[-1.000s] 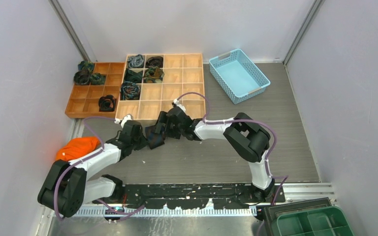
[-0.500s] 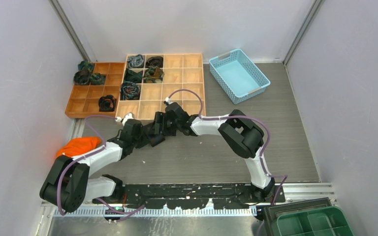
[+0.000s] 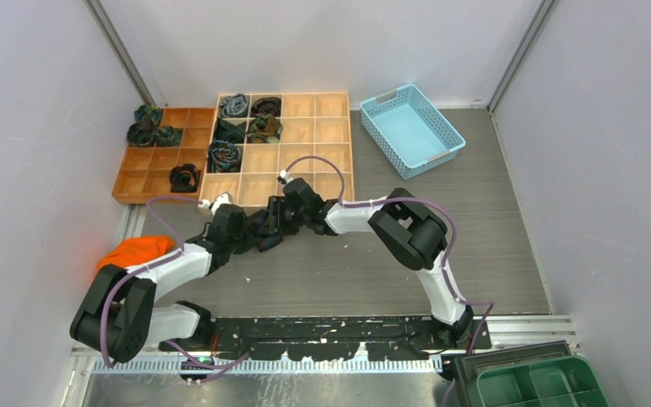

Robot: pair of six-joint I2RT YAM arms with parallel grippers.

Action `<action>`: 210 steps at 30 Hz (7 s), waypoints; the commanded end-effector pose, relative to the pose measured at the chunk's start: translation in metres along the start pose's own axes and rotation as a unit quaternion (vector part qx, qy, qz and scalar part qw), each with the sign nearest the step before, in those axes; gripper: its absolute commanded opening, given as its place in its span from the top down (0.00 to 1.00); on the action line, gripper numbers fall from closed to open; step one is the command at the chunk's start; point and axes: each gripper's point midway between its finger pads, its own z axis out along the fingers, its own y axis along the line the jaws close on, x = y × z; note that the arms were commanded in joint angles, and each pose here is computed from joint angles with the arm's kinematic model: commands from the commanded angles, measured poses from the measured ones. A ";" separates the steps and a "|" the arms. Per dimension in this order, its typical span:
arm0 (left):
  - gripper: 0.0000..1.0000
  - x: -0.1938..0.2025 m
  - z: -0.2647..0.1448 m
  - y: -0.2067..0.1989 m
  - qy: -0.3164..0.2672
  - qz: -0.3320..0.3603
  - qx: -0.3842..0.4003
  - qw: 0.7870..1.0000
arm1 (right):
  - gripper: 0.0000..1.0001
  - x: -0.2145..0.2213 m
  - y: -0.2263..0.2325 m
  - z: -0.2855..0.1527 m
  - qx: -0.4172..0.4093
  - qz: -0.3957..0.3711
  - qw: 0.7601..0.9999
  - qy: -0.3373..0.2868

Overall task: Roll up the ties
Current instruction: Pick up the tie at the center of the board, then place the tie in the storage box.

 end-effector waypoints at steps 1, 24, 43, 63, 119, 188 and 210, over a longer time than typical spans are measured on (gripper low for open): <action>1.00 0.015 0.004 0.014 0.022 0.018 -0.020 0.999 | 0.60 0.138 -0.094 -0.007 0.145 0.028 0.970 0.196; 1.00 -0.083 -0.148 0.001 -0.142 -0.025 -0.012 0.990 | 0.99 0.112 -0.088 -0.039 0.245 -0.071 0.958 0.130; 1.00 -0.097 -0.170 0.006 -0.190 -0.056 -0.006 0.980 | 0.99 -0.016 -0.028 -0.120 0.398 -0.267 0.876 -0.057; 1.00 -0.103 -0.181 -0.004 -0.194 -0.049 0.018 0.980 | 0.99 -0.203 -0.011 -0.192 0.529 -0.290 0.771 -0.205; 1.00 -0.100 -0.156 -0.004 -0.190 -0.025 0.005 0.981 | 0.99 -0.128 0.013 -0.086 0.350 -0.391 0.799 -0.294; 1.00 -0.093 -0.161 -0.020 -0.148 0.008 0.032 0.988 | 0.99 0.076 -0.100 -0.037 0.384 -0.269 0.868 0.161; 1.00 -0.097 -0.165 -0.014 -0.156 0.015 0.017 0.987 | 0.34 0.061 -0.079 -0.051 0.355 -0.294 0.871 0.172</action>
